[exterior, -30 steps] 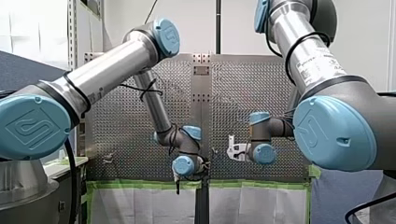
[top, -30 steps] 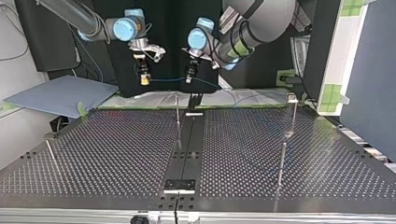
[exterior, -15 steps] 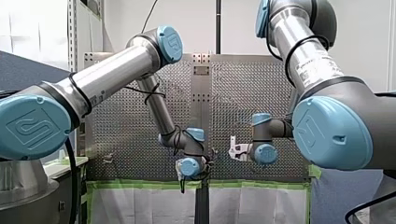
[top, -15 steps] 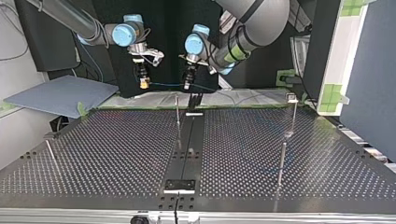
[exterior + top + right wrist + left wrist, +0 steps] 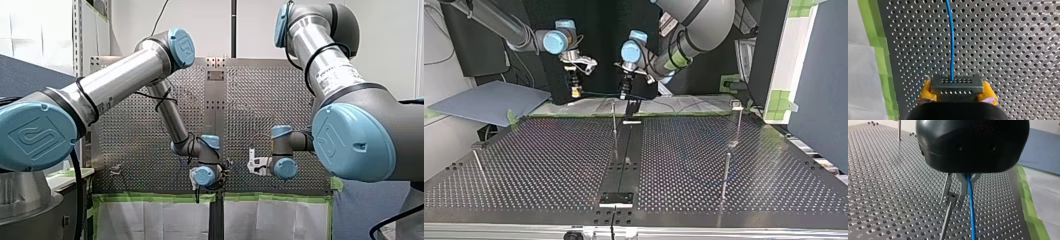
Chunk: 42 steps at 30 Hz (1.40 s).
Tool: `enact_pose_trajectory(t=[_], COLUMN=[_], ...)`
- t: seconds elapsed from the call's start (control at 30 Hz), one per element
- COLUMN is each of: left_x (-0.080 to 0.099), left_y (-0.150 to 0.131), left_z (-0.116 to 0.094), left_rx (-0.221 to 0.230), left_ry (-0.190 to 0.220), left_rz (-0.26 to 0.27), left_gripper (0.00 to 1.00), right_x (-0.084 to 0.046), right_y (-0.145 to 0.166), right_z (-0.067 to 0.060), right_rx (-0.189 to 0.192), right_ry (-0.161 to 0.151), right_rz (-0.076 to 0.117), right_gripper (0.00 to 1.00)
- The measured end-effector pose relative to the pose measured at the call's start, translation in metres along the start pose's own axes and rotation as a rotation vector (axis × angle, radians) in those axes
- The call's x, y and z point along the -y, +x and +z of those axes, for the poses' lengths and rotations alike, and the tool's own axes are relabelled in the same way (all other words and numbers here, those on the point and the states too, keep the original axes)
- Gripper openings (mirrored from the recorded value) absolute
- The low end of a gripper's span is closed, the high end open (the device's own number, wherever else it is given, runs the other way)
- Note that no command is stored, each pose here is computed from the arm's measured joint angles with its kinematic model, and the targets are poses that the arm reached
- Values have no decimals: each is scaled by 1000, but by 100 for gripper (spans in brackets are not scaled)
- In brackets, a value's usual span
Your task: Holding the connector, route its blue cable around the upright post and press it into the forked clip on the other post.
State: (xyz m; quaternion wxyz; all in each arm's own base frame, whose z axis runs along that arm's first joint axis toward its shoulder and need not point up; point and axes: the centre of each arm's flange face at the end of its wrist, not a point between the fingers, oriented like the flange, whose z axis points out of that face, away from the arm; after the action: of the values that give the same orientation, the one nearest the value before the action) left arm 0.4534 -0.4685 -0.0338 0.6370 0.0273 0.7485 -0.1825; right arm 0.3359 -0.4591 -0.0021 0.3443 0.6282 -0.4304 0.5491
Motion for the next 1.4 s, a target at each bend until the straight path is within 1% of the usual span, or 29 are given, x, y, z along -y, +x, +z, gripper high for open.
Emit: enact_pose_trajectory(t=[0.2,0.27,0.43,0.57,0.9,1.0,1.23,1.4], left_x=[2,2,-1,-4,-9,-10,-10,-8], left_y=[-3,-4,-4,-5,-7,-8,-13,-17], left_z=[4,5,7,7,12,13,20,25], left_rx=[-2,-2,-6,-11,-15,-16,-22,-34], left_ry=[1,2,-2,-9,-3,-5,-11,-12], left_rz=[6,6,7,10,14,24,38,46], left_gripper=[0,0,0,0,0,0,0,0], right_x=[-4,-7,-11,-13,-25,-29,-37,-44], right_y=[2,0,-14,-19,-14,-11,-5,-2], right_z=[4,6,12,15,26,31,42,46], right_rx=[-6,-8,10,16,5,0,-1,-1], right_ry=[-5,-2,3,2,-13,-17,-25,-34], right_rz=[1,4,9,11,11,11,11,13], right_gripper=[0,0,0,0,0,0,0,0])
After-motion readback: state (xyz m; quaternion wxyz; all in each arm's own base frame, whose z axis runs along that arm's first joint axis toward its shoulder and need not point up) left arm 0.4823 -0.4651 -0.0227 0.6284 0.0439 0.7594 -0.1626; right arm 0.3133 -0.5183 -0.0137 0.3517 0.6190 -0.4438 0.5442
